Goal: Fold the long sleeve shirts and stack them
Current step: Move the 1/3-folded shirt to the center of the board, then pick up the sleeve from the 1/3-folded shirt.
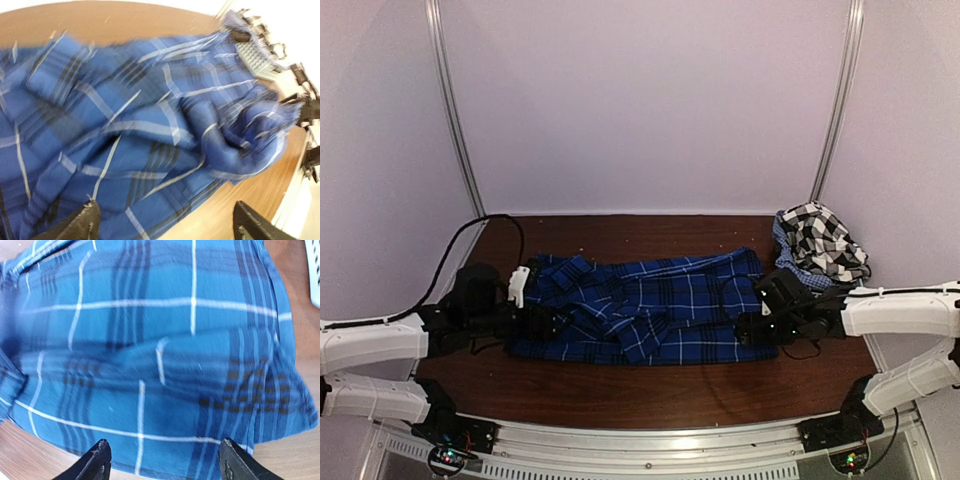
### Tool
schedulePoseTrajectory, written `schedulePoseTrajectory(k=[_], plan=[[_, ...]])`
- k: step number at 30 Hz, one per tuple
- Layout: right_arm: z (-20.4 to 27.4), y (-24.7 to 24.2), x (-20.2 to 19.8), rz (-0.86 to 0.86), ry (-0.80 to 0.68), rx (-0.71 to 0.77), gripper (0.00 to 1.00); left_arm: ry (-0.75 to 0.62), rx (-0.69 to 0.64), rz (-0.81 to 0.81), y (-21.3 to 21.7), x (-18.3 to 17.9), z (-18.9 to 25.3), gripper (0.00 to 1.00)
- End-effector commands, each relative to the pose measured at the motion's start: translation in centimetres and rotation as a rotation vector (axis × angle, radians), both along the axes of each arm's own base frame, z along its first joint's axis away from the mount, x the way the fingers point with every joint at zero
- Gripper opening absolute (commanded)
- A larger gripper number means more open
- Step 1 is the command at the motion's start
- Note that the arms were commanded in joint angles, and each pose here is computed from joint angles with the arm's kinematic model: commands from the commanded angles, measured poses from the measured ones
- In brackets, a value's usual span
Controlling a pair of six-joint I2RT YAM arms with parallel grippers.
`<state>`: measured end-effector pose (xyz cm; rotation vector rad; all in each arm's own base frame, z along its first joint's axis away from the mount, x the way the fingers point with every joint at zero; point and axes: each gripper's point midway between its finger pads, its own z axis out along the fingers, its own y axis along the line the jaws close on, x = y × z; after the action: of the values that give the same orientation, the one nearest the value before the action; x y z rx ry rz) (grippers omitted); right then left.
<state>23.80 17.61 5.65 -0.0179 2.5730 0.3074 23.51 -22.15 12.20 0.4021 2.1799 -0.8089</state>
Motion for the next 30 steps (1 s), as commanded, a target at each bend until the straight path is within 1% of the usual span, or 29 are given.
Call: schedulePoseTrajectory(k=[1, 4, 6, 14, 17, 19, 22, 26, 28, 29, 30], plan=[[1.1, 0.5, 1.2, 0.021, -0.030, -0.047, 0.75, -0.149, -0.050, -0.143, -2.9, 0.5, 4.0, 0.98], [1.4, 1.0, 1.6, 0.034, -0.035, -0.045, 0.75, -0.188, -0.016, -0.202, -4.5, 0.5, 4.3, 0.98], [1.6, 1.3, 1.8, 0.039, -0.042, -0.036, 0.76, -0.197, -0.015, -0.244, -5.5, 0.3, 4.3, 0.96], [0.9, 1.7, 1.8, 0.057, -0.032, -0.037, 0.76, -0.230, 0.114, -0.456, -11.1, -1.3, 2.1, 0.94], [0.8, 1.8, 1.8, 0.061, -0.029, -0.031, 0.76, -0.241, 0.168, -0.482, -12.4, -0.6, 1.4, 0.93], [0.8, 2.0, 1.8, 0.063, -0.029, -0.026, 0.75, -0.236, 0.202, -0.504, -13.3, 0.0, 0.7, 0.91], [0.7, 1.9, 1.7, 0.066, -0.028, -0.029, 0.76, -0.227, 0.221, -0.568, -14.7, 0.2, 0.3, 0.80], [0.7, 1.6, 1.7, 0.063, -0.029, -0.044, 0.76, -0.208, 0.253, -0.620, -15.7, 0.4, -0.1, 0.55], [0.8, 1.6, 1.8, 0.062, -0.032, -0.043, 0.76, -0.220, 0.251, -0.625, -16.1, 0.8, 0.4, 0.41], [0.9, 1.6, 1.9, 0.063, -0.036, -0.042, 0.76, -0.228, 0.243, -0.618, -16.3, 1.1, 1.0, 0.30], [1.0, 1.6, 1.9, 0.063, -0.039, -0.042, 0.75, -0.235, 0.232, -0.615, -16.4, 1.5, 1.6, 0.18]])
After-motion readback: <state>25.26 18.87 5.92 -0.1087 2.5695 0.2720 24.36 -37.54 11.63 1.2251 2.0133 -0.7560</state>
